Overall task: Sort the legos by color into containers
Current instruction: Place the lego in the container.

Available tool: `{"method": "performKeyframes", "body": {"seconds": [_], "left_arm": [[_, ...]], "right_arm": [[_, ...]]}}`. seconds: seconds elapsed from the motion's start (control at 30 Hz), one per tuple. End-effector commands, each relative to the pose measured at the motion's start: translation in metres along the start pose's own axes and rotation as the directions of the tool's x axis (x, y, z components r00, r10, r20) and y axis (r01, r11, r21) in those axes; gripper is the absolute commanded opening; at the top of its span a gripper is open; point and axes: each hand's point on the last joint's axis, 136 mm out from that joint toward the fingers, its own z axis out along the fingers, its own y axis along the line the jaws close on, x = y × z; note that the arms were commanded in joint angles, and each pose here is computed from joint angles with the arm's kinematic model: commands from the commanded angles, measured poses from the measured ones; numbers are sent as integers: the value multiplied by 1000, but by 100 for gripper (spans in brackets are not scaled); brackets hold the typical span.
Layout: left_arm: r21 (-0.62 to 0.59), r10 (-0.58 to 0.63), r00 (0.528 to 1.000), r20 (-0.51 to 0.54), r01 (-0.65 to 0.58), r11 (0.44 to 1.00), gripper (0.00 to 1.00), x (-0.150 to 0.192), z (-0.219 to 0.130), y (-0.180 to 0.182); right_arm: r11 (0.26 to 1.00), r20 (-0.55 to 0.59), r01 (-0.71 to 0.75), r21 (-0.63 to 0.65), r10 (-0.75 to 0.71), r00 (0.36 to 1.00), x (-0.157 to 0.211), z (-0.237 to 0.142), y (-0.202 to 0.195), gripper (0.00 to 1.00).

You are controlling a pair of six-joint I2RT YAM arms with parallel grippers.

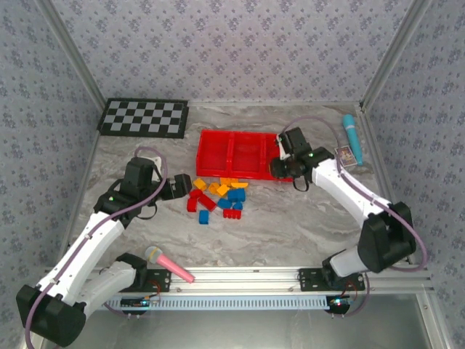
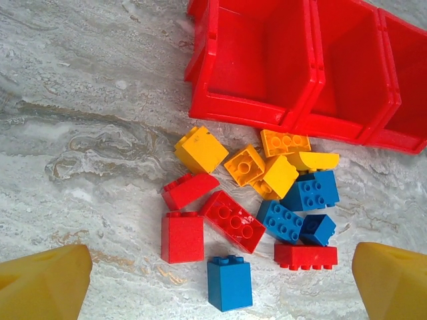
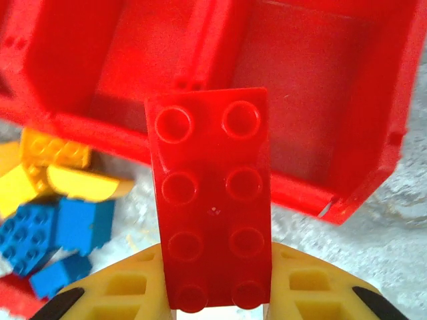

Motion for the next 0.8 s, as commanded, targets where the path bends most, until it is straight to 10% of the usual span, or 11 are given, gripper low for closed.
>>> {"method": "performKeyframes", "body": {"seconds": [0.0, 0.37, 0.77], "left_arm": [[52, 35, 998, 58, -38, 998, 100, -16, -9, -15], [51, 37, 997, 74, -40, 998, 100, -15, -17, -13], [124, 48, 991, 123, -64, 990, 100, -23, -21, -27]], "right_arm": [[999, -35, -32, -27, 32, 999, -17, 13, -4, 26], [999, -97, -53, 14, 54, 994, -38, 61, -18, 44], [997, -81, 77, -2, -77, 994, -22, 25, 8, 67]]}}
